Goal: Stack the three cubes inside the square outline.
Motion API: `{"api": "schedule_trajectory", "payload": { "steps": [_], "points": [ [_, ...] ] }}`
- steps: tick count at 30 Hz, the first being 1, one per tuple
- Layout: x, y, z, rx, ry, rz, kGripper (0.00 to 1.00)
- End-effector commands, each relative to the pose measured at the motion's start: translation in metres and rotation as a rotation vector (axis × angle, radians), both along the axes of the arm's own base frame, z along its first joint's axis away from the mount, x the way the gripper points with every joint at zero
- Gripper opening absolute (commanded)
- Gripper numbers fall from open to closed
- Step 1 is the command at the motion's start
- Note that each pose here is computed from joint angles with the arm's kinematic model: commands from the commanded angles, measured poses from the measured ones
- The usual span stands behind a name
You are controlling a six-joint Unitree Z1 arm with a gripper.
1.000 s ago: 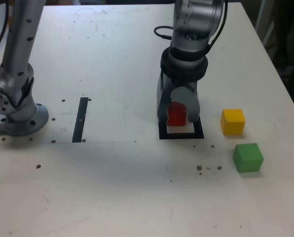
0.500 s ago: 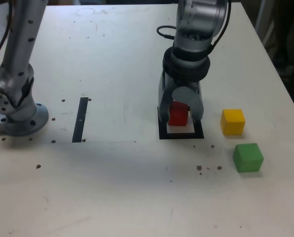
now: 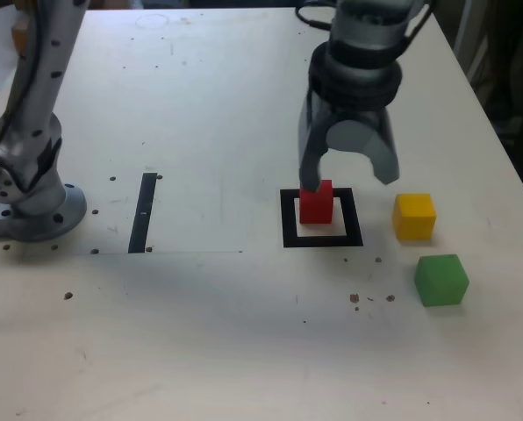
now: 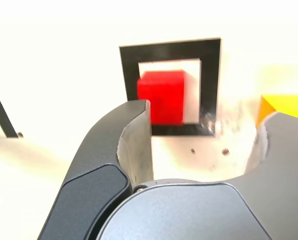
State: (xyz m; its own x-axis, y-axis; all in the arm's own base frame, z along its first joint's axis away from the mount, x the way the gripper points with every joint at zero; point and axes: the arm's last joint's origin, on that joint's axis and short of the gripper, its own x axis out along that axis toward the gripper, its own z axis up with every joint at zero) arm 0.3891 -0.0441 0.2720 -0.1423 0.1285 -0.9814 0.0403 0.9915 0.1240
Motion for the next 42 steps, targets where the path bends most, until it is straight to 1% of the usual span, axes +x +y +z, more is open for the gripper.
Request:
{"api": "schedule_trajectory", "payload": {
  "steps": [1,4,7,13,16,17,25,29,30,32,36,38,42],
  "points": [
    [0.017,-0.008,0.008,-0.007,-0.039,-0.017,1.00],
    [0.033,-0.017,0.012,-0.013,-0.049,-0.033,1.00],
    [0.047,-0.020,0.011,-0.018,-0.052,-0.037,0.99],
    [0.064,-0.023,0.001,-0.017,-0.058,-0.043,0.99],
    [0.070,-0.024,-0.007,-0.016,-0.052,-0.045,0.98],
    [0.072,-0.023,-0.010,-0.016,-0.048,-0.044,0.98],
    [0.077,-0.016,-0.035,-0.023,0.031,-0.023,0.88],
    [0.077,-0.012,-0.042,-0.019,0.050,-0.016,0.86],
    [0.078,-0.012,-0.043,-0.018,0.051,-0.015,0.84],
    [0.079,-0.011,-0.044,-0.010,0.047,-0.015,0.77],
    [0.081,-0.009,-0.043,0.017,0.031,-0.019,0.63],
    [0.082,-0.007,-0.043,0.027,0.026,-0.018,0.59],
    [0.083,-0.004,-0.045,0.024,0.027,-0.011,0.55]
  ]
}}
